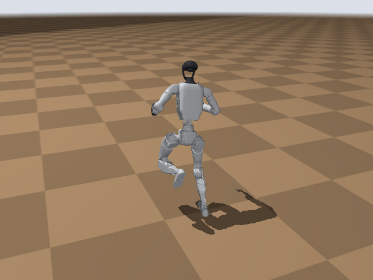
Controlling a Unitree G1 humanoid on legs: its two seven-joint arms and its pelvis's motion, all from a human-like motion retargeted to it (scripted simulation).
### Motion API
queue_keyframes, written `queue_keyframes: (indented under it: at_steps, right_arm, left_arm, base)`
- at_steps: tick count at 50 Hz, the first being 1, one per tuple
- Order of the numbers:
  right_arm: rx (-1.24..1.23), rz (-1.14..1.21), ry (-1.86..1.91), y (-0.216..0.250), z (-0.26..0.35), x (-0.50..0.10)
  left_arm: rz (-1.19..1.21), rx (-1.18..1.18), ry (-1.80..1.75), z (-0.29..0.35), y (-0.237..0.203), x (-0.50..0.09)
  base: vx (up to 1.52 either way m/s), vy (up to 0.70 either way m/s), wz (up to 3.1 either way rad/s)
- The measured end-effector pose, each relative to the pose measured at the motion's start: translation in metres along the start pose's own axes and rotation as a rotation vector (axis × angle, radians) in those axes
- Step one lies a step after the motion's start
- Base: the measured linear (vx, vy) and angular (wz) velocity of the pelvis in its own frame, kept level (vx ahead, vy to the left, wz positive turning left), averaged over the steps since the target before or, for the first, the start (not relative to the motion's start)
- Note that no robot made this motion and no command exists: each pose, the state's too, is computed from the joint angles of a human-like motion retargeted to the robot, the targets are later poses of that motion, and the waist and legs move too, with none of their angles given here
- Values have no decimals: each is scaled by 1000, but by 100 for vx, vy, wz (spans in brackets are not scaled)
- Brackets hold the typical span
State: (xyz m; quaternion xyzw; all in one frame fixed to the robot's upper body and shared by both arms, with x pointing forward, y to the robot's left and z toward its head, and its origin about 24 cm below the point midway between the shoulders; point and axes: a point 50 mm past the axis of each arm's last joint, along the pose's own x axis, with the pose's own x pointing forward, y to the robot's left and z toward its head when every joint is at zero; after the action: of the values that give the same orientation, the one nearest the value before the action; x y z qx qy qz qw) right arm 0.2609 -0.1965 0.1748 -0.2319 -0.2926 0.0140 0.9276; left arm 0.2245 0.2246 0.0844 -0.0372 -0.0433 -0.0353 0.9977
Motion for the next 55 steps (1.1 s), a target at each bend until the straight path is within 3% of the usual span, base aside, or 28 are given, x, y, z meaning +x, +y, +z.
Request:
queue_keyframes:
  at_steps: [3, 5, 7, 12, 15, 19, 22, 26, 30, 37, 43, 45, 48, 52, 55]
  right_arm:
    - [216, -178, -372, 9, 77, 59]
    - [302, -209, -579, 10, 126, 69]
    - [380, -157, -724, 14, 159, 61]
    - [439, 97, -968, 26, 201, 29]
    - [568, 164, -998, 29, 205, 14]
    - [587, 200, -826, 39, 174, 9]
    - [529, 177, -542, 49, 120, 4]
    - [326, 147, -63, 26, 30, -50]
    - [142, 205, 242, -30, 10, -111]
    - [-1, 416, 678, -75, 1, -173]
    - [46, 313, 716, -57, -21, -180]
    - [110, 229, 648, -40, -36, -162]
    - [189, 134, 384, -5, -42, -93]
    - [357, 75, -213, 27, 45, 29]
    - [420, 39, -525, 36, 116, 59]
  left_arm:
    - [21, 246, 234, -23, 40, -50]
    - [35, 200, 331, -25, 49, -77]
    - [172, 170, 391, -25, 60, -104]
    - [50, -20, 420, -18, 43, -128]
    - [143, -46, 353, -14, 39, -123]
    - [159, -63, 187, -17, 21, -94]
    - [160, -74, -66, -1, -5, -30]
    - [-19, -155, -642, 118, -70, 61]
    - [-199, -84, -1192, 244, -114, 48]
    - [-306, 93, -1486, 290, -138, 13]
    - [-284, -10, -1270, 243, -115, 24]
    - [-232, 9, -1086, 206, -96, 33]
    - [23, -32, -598, 101, -43, 36]
    - [348, -115, -37, -10, 23, -54]
    - [283, 20, 169, -16, 35, -105]
  base:
    - [103, -30, -55]
    - [118, -16, -90]
    - [129, -5, -116]
    - [133, 11, -102]
    - [133, 25, -96]
    - [116, 27, 6]
    - [95, 17, 102]
    - [96, 10, 137]
    - [122, 1, 126]
    - [136, -29, 86]
    - [128, -41, -37]
    - [103, -30, -109]
    - [98, -18, -144]
    - [106, -7, -115]
    - [124, 4, -117]
